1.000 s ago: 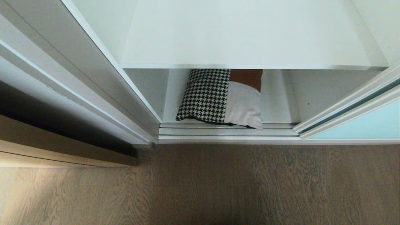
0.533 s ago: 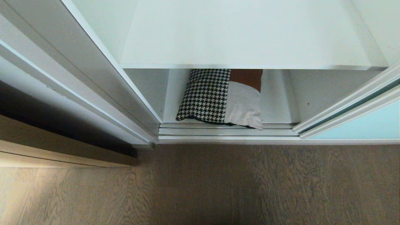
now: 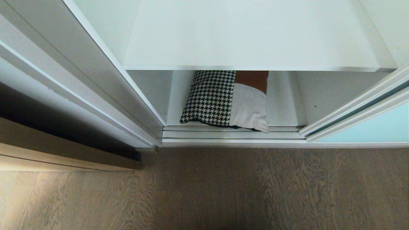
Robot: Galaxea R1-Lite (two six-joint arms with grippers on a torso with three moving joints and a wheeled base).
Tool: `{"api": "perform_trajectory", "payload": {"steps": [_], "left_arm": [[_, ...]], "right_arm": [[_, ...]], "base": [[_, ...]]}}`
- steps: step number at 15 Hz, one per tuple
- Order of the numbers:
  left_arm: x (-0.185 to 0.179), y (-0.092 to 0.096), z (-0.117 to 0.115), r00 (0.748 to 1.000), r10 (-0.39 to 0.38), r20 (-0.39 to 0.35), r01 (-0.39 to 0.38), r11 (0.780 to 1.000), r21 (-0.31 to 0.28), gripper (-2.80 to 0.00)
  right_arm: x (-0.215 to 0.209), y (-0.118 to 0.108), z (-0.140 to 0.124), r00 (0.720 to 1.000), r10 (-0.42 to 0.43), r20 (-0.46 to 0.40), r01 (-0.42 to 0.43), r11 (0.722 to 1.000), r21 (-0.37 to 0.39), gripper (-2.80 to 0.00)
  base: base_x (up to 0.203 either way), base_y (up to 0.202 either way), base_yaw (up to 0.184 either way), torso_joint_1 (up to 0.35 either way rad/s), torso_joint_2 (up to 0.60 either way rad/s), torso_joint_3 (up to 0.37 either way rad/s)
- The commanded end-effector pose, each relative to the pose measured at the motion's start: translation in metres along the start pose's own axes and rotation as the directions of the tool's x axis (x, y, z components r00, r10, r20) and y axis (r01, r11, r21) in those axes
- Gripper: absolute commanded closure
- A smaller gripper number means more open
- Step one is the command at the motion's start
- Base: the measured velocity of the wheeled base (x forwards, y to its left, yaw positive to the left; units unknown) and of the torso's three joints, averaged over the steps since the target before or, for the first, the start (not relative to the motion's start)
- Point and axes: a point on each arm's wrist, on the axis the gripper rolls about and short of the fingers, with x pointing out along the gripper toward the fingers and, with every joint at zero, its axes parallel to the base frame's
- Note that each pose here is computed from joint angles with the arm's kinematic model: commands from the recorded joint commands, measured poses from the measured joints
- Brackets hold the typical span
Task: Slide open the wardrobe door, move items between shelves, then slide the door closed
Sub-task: Close the door
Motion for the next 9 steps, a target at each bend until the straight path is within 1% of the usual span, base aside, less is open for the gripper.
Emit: {"api": "perform_trajectory", "payload": {"steps": [1, 2, 6, 8, 9], "left_arm": [[0.000, 0.000, 0.000, 1.000, 0.000, -0.004, 0.000, 1.000, -0.001, 0.00], [0.000, 0.000, 0.000, 1.000, 0.000, -0.004, 0.000, 1.000, -0.001, 0.00], [0.000, 0.000, 0.000, 1.000, 0.000, -0.004, 0.000, 1.000, -0.001, 0.00], [0.000, 0.000, 0.000, 1.000, 0.000, -0.004, 0.000, 1.000, -0.001, 0.00], [0.000, 0.000, 0.000, 1.000, 0.000, -0.004, 0.000, 1.000, -0.001, 0.00]], "right_arm": [[0.000, -0.002, 0.006, 1.000, -0.021, 0.018, 0.021, 1.000, 0.009, 0.00], [0.001, -0.003, 0.012, 0.999, -0.033, 0.030, 0.033, 0.999, 0.018, 0.00], [0.003, -0.007, 0.032, 0.992, -0.101, 0.073, 0.104, 0.994, -0.039, 0.00], [0.003, -0.013, 0.056, 0.980, -0.164, 0.115, 0.168, 0.985, -0.026, 0.00], [0.001, -0.018, 0.070, 0.972, -0.200, 0.120, 0.205, 0.978, -0.031, 0.00]], "base": [[0.000, 0.000, 0.000, 0.000, 0.00, 0.000], [0.000, 0.000, 0.000, 0.000, 0.00, 0.000], [0.000, 0.000, 0.000, 0.000, 0.00, 0.000], [0.000, 0.000, 0.000, 0.000, 0.00, 0.000], [0.000, 0.000, 0.000, 0.000, 0.00, 0.000]]}}
